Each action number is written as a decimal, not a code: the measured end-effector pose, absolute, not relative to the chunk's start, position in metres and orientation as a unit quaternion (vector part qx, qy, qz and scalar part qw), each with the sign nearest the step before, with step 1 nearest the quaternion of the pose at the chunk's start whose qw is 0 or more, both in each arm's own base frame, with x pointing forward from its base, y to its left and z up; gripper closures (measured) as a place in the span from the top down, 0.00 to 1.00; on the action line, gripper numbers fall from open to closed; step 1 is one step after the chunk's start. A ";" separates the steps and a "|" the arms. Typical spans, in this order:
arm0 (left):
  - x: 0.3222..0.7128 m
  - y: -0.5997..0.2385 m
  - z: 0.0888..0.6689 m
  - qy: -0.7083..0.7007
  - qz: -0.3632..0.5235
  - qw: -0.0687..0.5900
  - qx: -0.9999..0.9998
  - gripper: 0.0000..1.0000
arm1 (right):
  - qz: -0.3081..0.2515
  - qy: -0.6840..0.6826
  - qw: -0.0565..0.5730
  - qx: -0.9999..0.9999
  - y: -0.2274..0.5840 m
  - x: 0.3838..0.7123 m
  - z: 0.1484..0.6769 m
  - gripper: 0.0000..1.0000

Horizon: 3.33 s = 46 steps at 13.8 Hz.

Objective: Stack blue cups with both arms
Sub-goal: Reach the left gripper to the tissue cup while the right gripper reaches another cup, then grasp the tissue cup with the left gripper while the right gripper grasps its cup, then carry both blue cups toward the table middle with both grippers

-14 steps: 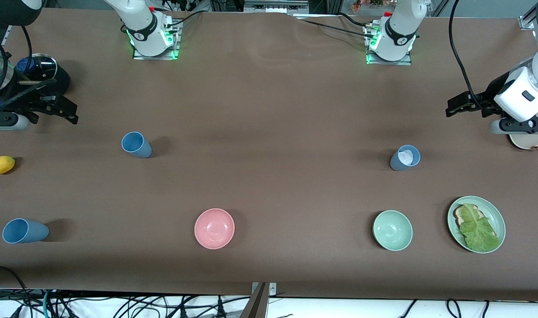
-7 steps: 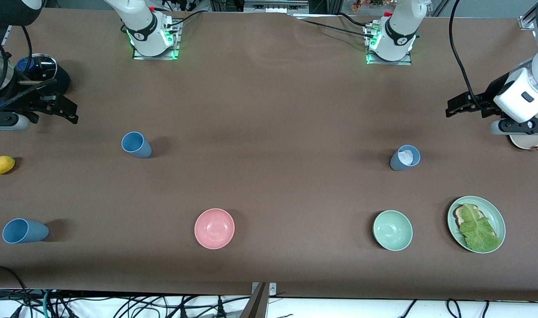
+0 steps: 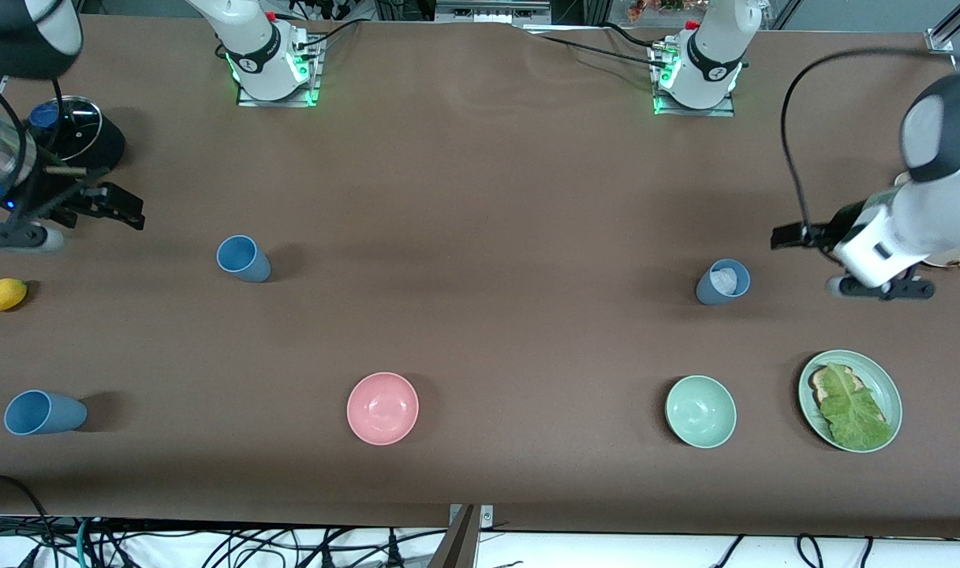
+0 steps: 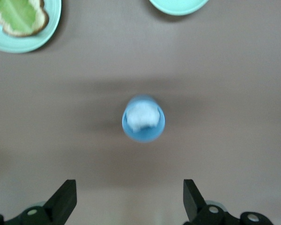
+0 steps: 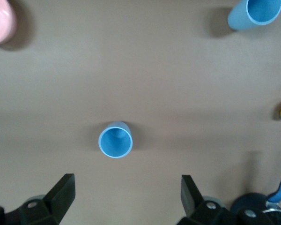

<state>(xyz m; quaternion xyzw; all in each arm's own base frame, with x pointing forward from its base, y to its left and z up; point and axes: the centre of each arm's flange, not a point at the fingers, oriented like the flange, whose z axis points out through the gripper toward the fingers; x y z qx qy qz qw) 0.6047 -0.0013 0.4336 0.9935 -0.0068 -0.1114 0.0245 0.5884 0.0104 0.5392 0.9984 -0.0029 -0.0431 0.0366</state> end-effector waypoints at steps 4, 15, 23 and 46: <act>0.591 0.000 0.349 -0.022 -0.095 0.023 0.995 1.00 | -0.103 -0.031 0.043 0.993 -0.028 0.589 0.477 1.00; 0.540 0.008 0.233 -0.039 -0.052 0.014 0.998 0.78 | -0.058 -0.013 0.035 0.998 -0.021 0.554 0.327 1.00; 0.555 0.007 0.240 -0.041 -0.062 0.016 0.997 0.05 | -0.058 0.012 0.029 0.998 0.003 0.543 0.283 1.00; 0.546 -0.378 0.247 0.018 -0.096 0.060 0.993 0.12 | -0.121 0.007 -0.027 0.992 0.024 0.568 0.312 0.06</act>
